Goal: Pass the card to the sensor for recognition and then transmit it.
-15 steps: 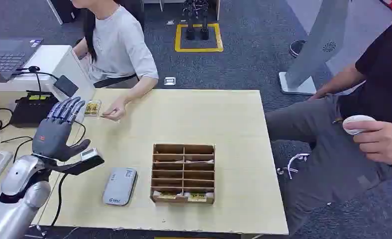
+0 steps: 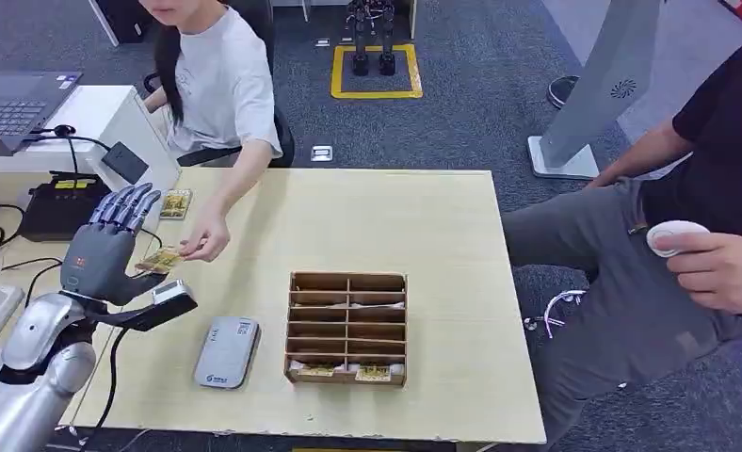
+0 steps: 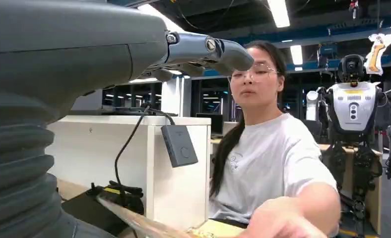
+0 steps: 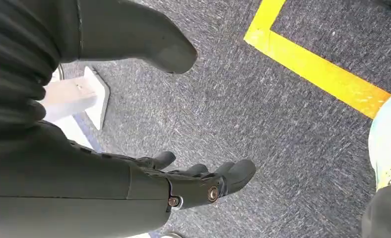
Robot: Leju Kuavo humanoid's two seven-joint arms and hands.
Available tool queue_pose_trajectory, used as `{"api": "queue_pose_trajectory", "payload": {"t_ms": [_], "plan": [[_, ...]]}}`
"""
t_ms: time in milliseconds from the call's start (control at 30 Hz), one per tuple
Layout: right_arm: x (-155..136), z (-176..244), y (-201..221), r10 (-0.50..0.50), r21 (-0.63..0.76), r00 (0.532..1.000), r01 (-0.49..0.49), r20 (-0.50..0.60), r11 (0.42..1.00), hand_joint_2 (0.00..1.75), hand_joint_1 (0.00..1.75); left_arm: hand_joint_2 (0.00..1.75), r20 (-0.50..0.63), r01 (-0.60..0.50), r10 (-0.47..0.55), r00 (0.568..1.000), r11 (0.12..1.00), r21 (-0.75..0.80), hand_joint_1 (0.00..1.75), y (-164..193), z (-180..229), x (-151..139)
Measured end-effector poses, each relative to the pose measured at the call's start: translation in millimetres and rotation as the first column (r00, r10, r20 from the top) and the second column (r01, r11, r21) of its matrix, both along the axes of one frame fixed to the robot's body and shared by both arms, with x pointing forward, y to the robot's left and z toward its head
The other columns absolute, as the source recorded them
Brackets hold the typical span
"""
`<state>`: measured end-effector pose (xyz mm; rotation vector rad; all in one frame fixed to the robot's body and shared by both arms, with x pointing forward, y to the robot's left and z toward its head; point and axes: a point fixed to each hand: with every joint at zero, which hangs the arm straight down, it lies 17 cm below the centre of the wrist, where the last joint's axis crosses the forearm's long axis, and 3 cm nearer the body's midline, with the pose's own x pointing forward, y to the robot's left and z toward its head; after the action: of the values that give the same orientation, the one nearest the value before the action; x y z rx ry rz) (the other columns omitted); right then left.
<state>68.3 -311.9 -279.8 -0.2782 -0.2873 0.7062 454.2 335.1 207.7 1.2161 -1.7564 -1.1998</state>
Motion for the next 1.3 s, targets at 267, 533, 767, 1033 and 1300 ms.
{"api": "queue_pose_trajectory", "payload": {"t_ms": [267,533,767,1033,1300], "plan": [[0,0,0,0.001,-0.001,1.000,-0.001,-0.001,1.000,1.75,0.00,1.75,-0.016,0.003,-0.003,1.000,1.000,-0.018,1.75,0,-2,0],[1,0,0,0.004,-0.002,1.000,-0.004,0.002,1.000,1.75,0.00,1.75,-0.006,0.020,-0.020,1.000,0.999,-0.040,1.75,-2,1,-1],[2,0,0,0.007,-0.002,1.000,-0.007,0.005,1.000,1.75,0.00,1.75,-0.026,0.090,-0.093,0.995,0.989,-0.116,1.75,-9,-1,-8],[2,0,0,0.008,-0.003,1.000,-0.008,0.006,1.000,1.75,0.00,1.75,-0.414,0.154,-0.317,0.853,0.912,-0.381,1.75,-32,-60,-28],[4,1,-1,0.032,-0.018,0.999,-0.032,0.008,0.999,1.75,0.00,1.75,-0.536,0.140,-0.390,0.748,0.883,-0.448,1.75,-36,-98,-65]]}}
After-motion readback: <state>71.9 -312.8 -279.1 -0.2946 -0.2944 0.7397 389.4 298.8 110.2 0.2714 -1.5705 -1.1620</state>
